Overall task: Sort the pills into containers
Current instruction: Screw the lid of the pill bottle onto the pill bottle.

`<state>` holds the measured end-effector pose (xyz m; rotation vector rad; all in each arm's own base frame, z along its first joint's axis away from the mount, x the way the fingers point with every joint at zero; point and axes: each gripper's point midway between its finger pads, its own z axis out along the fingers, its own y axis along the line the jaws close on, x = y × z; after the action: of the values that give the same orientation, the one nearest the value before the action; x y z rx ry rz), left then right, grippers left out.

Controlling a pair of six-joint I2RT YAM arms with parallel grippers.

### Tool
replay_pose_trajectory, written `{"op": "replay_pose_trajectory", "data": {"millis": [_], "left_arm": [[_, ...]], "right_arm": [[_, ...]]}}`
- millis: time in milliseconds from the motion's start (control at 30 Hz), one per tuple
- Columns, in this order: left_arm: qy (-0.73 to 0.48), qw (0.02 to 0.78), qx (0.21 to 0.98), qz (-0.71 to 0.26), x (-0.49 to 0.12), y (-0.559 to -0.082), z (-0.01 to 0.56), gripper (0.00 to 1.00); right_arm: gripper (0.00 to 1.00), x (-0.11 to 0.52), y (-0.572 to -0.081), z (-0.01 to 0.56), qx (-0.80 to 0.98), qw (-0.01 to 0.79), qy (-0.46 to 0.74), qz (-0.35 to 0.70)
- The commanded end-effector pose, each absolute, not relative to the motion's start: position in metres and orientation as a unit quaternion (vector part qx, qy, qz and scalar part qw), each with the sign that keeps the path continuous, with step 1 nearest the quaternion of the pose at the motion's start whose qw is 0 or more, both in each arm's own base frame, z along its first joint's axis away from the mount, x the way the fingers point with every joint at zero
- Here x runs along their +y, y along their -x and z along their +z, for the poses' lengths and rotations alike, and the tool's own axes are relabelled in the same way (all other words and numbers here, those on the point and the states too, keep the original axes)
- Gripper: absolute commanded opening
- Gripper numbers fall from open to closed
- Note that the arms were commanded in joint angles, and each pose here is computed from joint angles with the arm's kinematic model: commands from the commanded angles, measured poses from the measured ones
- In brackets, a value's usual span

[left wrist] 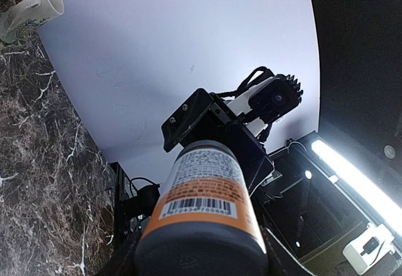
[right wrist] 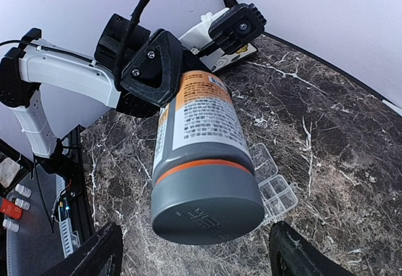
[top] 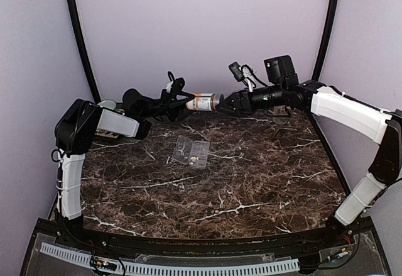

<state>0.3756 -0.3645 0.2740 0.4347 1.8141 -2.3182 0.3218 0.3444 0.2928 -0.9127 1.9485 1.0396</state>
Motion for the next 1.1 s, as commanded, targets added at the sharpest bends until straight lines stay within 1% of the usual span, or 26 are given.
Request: {"op": "replay_pose_trajectory", "data": {"millis": [0, 233, 367, 467, 700, 933, 1000, 1067], "left_arm": [[-0.189, 0.105, 0.585, -0.781, -0.365, -0.366, 0.296, 0.0], [-0.193, 0.102, 0.586, -0.781, -0.366, -0.365, 0.296, 0.0], [-0.194, 0.102, 0.585, -0.781, -0.367, -0.364, 0.297, 0.0], [-0.195, 0.102, 0.585, -0.781, -0.367, -0.364, 0.297, 0.0], [-0.197, 0.099, 0.585, -0.78, -0.369, -0.363, 0.296, 0.0], [-0.204, 0.098, 0.587, -0.777, -0.371, -0.36, 0.296, 0.0], [-0.203, 0.101, 0.587, -0.777, -0.372, -0.362, 0.297, 0.0], [-0.205, 0.104, 0.586, -0.777, -0.372, -0.362, 0.299, 0.0]], "right_arm": [[0.81, 0.351, -0.325, 0.307, 0.744, 0.387, 0.366, 0.403], [0.78, 0.357, -0.33, 0.299, 0.75, 0.377, 0.369, 0.399], [0.75, 0.359, -0.33, 0.298, 0.751, 0.375, 0.371, 0.398], [0.71, 0.359, -0.33, 0.3, 0.75, 0.378, 0.37, 0.397], [0.66, 0.36, -0.33, 0.306, 0.749, 0.382, 0.371, 0.396], [0.54, 0.366, -0.33, 0.306, 0.753, 0.373, 0.374, 0.391], [0.49, 0.369, -0.33, 0.306, 0.755, 0.369, 0.377, 0.391], [0.48, 0.371, -0.329, 0.303, 0.758, 0.363, 0.377, 0.388]]}}
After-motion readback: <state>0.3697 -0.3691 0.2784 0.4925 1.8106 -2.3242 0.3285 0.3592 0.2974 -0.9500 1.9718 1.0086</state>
